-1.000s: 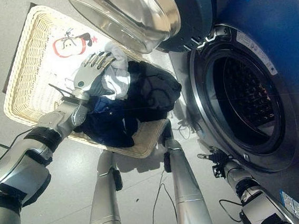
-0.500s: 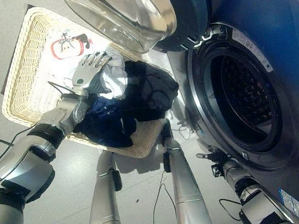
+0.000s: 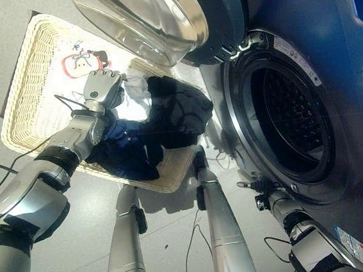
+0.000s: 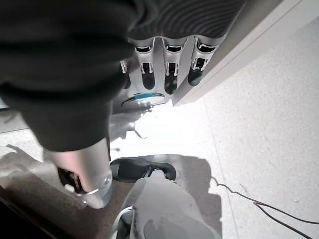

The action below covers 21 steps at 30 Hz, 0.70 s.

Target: Put the clothes into the washing machine.

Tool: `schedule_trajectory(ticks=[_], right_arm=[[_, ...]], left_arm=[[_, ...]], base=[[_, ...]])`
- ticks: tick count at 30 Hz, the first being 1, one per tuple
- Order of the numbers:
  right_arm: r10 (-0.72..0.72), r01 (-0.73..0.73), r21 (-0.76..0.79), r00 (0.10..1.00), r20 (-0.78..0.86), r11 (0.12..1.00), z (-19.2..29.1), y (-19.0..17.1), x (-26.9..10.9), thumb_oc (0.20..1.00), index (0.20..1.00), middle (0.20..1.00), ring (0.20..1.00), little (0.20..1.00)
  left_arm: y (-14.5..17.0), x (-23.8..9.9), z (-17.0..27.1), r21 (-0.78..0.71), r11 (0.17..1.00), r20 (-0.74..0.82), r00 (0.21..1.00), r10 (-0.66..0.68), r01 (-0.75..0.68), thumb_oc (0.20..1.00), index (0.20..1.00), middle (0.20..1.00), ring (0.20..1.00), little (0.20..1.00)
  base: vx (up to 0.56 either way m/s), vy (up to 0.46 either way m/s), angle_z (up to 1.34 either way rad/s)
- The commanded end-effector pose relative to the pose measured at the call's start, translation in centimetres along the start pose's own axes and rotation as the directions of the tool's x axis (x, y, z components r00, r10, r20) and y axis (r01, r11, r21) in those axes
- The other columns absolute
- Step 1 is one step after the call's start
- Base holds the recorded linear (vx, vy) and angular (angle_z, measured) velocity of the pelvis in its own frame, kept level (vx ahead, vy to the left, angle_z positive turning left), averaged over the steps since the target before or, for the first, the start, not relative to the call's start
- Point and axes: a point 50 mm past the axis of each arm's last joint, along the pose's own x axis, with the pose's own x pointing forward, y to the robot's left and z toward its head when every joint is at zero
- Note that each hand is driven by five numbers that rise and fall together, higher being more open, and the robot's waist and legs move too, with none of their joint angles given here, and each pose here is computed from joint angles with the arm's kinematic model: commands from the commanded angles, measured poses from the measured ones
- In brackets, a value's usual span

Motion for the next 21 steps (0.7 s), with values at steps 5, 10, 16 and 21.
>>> schedule_trajectory(ticks=[5, 10, 16, 21], right_arm=[[-0.045, 0.042, 0.046, 0.996, 0.075, 0.998, 0.1, -1.0, -0.3, 1.000, 1.000, 1.000, 1.000, 1.000], [-0.065, 0.040, 0.117, 0.973, 0.222, 0.992, 2.5, -1.0, -0.4, 1.000, 1.000, 1.000, 1.000, 1.000], [-0.032, -0.022, 0.145, 0.933, 0.359, 0.989, 5.2, 0.1, -0.7, 1.000, 1.000, 1.000, 1.000, 1.000], [-0.018, -0.046, 0.150, 0.917, 0.398, 0.988, 6.4, 1.0, -0.9, 1.000, 1.000, 1.000, 1.000, 1.000]], left_arm=[[-3.6, -2.9, -3.0, 0.022, 0.984, -0.158, 0.972, -0.171, 0.177, 0.200, 0.200, 0.200, 0.200, 0.200], [-3.9, -3.3, -3.1, -0.094, 0.986, -0.212, 0.965, -0.154, 0.136, 0.200, 0.200, 0.200, 0.200, 0.200], [-3.9, -3.9, -3.7, -0.258, 0.966, -0.297, 0.951, -0.089, 0.010, 0.200, 0.200, 0.200, 0.200, 0.200], [-3.8, -4.3, -3.9, -0.426, 0.897, -0.365, 0.930, -0.048, -0.121, 0.200, 0.200, 0.200, 0.200, 0.200]], base=[[0.00, 0.002, -0.02], [0.00, 0.000, 0.00], [0.00, 0.000, 0.00], [0.00, 0.000, 0.00]])
